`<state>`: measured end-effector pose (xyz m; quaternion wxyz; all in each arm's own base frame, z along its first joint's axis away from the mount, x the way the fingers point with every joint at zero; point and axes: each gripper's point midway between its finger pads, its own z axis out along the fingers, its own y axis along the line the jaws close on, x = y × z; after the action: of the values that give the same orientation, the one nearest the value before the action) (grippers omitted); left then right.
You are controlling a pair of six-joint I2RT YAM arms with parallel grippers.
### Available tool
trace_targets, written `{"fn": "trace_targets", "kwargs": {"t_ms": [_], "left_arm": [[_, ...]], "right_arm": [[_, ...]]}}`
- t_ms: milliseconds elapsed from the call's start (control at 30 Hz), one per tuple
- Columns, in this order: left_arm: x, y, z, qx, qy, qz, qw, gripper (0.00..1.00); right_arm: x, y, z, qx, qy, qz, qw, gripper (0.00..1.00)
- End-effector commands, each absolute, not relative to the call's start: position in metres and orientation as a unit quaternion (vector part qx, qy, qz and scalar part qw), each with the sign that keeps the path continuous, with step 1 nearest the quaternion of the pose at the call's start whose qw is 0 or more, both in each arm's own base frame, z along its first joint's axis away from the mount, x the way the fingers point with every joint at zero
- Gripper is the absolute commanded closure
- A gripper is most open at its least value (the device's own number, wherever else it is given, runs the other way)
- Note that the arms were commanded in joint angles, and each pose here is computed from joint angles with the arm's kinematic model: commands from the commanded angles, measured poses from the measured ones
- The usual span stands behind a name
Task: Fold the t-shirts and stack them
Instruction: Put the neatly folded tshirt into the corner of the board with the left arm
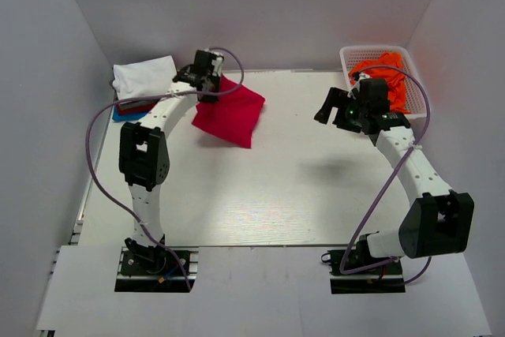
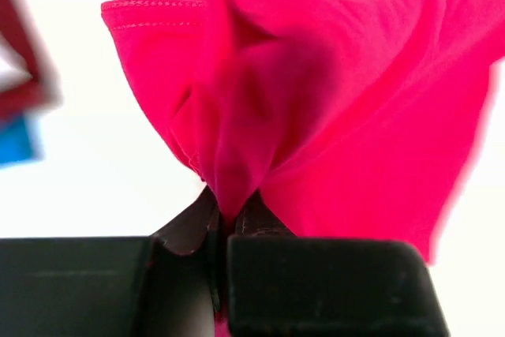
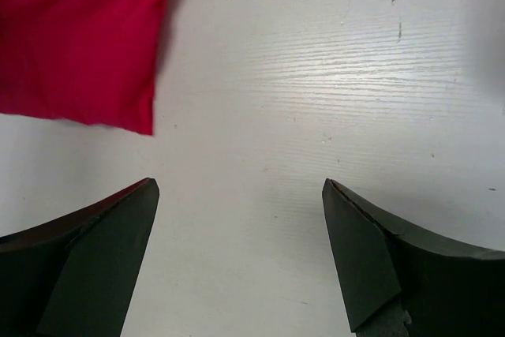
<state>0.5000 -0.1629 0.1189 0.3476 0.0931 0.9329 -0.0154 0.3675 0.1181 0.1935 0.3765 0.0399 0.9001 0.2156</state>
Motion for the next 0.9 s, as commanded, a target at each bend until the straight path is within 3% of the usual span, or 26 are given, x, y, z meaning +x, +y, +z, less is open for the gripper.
{"fn": "trace_targets", "kwargs": {"t_ms": [0,433,867], "left_arm": [[0.519,-0.124,0.221,0.108,0.895,0.019,0.433,1.00],[0.579,-0.023,0.325,0.093,0.837,0.072,0.534,1.00],[0.621,0.071,0.287,0.051,0.833,0.062,0.547,1.00]], "right_arm": [[0.368,0.107,0.202,0.055,0.894,0.196,0.399,0.10],[0.366,0.097,0.200,0.096,0.889,0.180,0.410,0.10],[0.386,0.106,0.210,0.097,0.891,0.191,0.401,0.10]]}}
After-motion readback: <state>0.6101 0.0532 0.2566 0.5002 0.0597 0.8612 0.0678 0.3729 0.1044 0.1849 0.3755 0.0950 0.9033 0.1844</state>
